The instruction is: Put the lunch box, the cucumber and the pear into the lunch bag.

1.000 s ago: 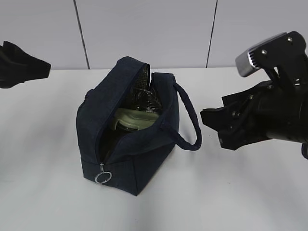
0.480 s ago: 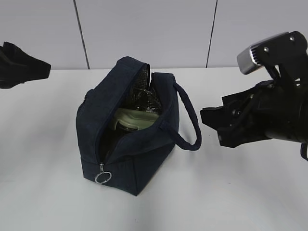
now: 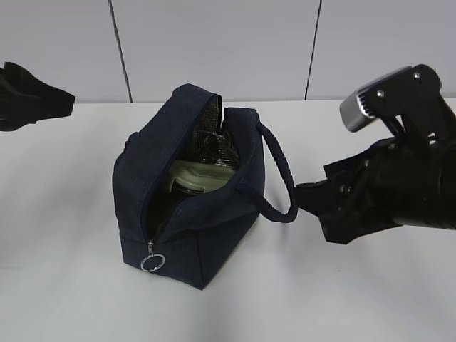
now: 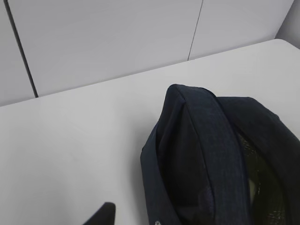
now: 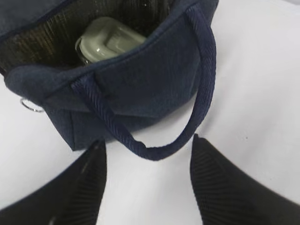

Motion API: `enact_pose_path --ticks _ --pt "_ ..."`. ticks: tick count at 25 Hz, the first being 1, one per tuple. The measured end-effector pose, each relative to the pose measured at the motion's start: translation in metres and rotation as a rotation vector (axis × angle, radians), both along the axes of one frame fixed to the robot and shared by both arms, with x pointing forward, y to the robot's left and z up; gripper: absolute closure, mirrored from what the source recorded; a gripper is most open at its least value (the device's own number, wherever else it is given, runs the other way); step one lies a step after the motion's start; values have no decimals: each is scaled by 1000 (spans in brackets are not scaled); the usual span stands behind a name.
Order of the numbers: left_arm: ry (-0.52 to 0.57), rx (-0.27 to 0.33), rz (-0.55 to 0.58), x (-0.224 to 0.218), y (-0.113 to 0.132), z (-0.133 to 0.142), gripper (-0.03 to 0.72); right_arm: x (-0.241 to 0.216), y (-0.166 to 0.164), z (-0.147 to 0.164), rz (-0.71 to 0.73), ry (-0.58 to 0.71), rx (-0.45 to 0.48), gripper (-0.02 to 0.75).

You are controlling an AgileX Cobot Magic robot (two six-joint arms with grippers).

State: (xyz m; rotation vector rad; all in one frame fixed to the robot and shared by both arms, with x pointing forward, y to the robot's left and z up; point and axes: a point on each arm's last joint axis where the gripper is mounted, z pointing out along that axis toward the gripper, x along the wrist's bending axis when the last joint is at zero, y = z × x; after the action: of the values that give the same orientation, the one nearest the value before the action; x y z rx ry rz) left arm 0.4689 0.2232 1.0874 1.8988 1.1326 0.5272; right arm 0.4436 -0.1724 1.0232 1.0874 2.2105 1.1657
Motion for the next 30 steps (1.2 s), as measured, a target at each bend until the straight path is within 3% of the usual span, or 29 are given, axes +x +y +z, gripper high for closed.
enact_pose_path --ticks 6,13,19,24,30 --pt "0 0 0 0 0 0 407 -15 0 -22 -34 24 -87 362" --pt "0 0 0 0 0 0 419 -12 12 -33 24 -57 -36 412" --pt "0 0 0 0 0 0 419 -21 21 -46 90 -197 194 414" --pt "0 0 0 0 0 0 419 -22 33 -76 215 -147 188 414" --pt "8 -37 8 0 -1 1 431 -19 49 -108 313 -97 261 414"
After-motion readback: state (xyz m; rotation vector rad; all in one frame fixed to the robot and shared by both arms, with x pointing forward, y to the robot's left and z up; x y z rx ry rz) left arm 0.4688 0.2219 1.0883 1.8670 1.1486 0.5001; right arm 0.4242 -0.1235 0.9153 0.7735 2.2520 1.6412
